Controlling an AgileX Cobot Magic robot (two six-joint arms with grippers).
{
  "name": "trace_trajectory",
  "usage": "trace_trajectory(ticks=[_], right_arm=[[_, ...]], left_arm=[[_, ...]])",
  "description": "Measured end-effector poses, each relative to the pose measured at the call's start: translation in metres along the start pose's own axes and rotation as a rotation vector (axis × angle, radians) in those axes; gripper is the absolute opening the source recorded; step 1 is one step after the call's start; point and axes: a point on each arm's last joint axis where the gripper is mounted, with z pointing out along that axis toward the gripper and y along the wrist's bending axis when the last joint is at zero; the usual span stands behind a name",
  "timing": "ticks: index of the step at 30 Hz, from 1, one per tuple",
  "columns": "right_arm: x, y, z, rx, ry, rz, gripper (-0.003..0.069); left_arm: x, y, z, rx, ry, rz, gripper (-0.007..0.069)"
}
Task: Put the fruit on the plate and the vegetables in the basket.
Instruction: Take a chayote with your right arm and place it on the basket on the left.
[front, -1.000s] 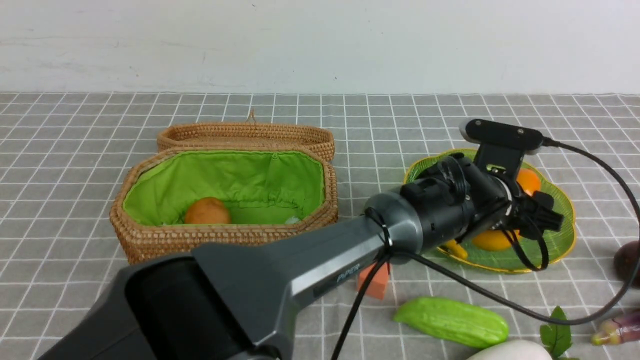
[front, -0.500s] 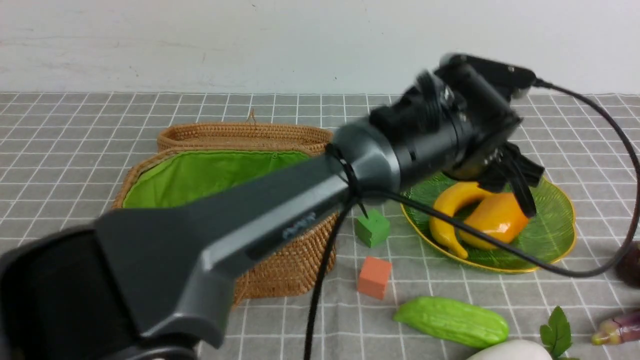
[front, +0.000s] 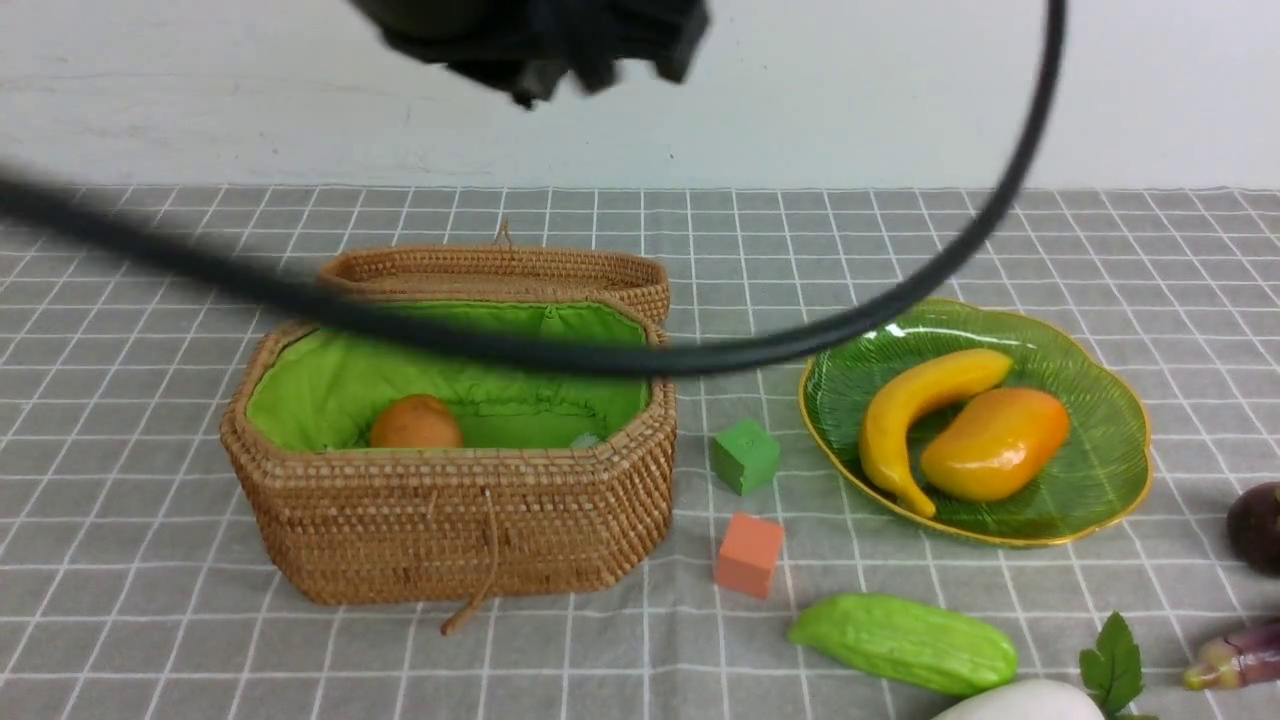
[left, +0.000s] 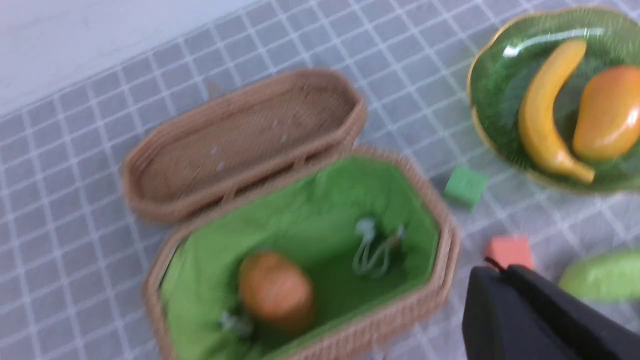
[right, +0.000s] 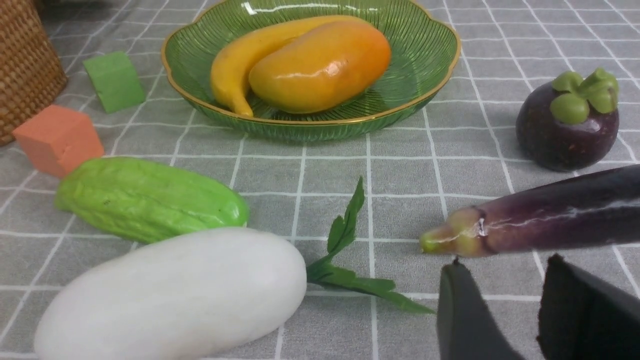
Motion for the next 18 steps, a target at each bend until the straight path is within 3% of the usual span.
trace_trajectory(ticks=[6, 12, 16, 18], right_arm=[[0.000, 0.000, 0.000, 0.000, 0.000, 0.000, 0.0241], [0.000, 0.000, 0.000, 0.000, 0.000, 0.000, 0.0241], [0.000, 0.000, 0.000, 0.000, 0.000, 0.000, 0.0241], [0.000, 0.000, 0.000, 0.000, 0.000, 0.000, 0.0241]], left_arm=[[0.071, 0.025, -0.030, -0.015, 0.069, -0.059, -0.0013], [0.179, 0.054, -0.053, -0.034, 0.113, -0.245, -0.0013], [0.225, 0.072, -0.076, 0.002, 0.024, -0.387, -0.0013], [0.256, 0.088, -0.104, 0.070, -0.108, -0.499, -0.0013]])
